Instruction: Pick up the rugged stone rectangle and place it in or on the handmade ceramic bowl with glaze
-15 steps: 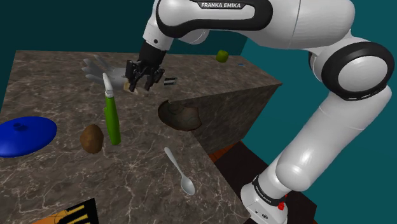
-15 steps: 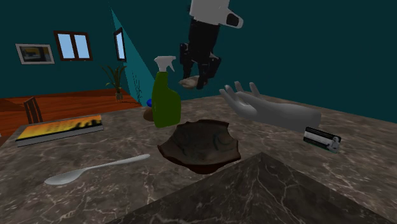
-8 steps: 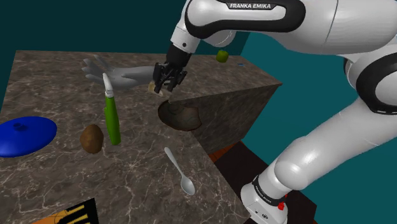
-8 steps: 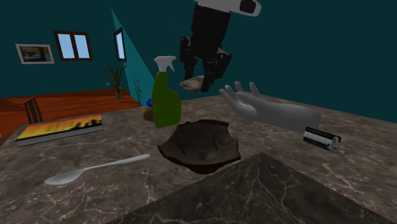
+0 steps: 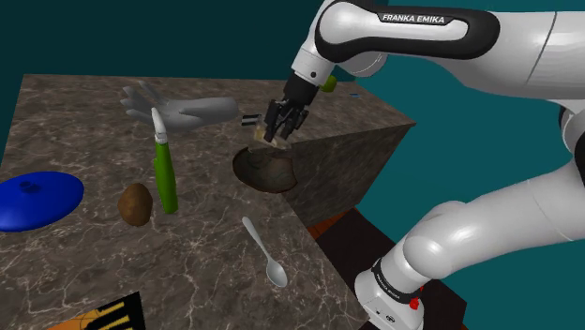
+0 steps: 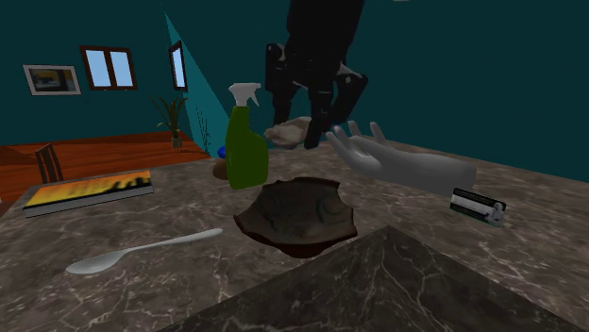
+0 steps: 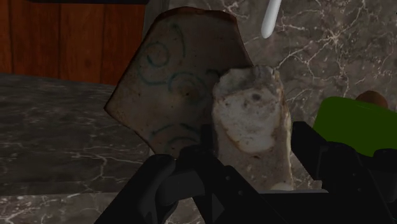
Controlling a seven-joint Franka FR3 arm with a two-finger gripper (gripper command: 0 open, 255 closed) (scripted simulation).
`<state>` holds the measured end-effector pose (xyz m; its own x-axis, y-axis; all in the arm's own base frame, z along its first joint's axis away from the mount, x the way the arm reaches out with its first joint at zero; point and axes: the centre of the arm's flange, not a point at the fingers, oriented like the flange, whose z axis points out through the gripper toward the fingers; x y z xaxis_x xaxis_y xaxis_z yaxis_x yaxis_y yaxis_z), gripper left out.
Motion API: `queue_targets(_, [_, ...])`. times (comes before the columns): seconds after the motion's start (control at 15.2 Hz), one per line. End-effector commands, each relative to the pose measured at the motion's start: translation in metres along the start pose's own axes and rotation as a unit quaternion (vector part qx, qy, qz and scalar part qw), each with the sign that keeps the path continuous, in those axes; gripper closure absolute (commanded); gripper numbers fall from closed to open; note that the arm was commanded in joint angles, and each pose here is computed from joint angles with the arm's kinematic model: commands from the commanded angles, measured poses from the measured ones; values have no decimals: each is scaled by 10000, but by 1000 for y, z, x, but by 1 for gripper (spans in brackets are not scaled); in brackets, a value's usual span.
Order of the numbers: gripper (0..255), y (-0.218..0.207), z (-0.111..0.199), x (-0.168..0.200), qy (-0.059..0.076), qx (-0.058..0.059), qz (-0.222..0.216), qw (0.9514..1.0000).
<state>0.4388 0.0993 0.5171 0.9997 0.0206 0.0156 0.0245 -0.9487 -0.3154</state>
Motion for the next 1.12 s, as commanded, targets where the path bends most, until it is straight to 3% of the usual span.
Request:
queue_targets(0.0, [255, 4, 9, -3, -2, 2, -3, 10000])
queue_targets(0.86, [255, 26, 75, -4, -2, 2, -3, 10000])
queue_targets(1.06, [255, 26, 75, -4, -2, 2, -3, 10000])
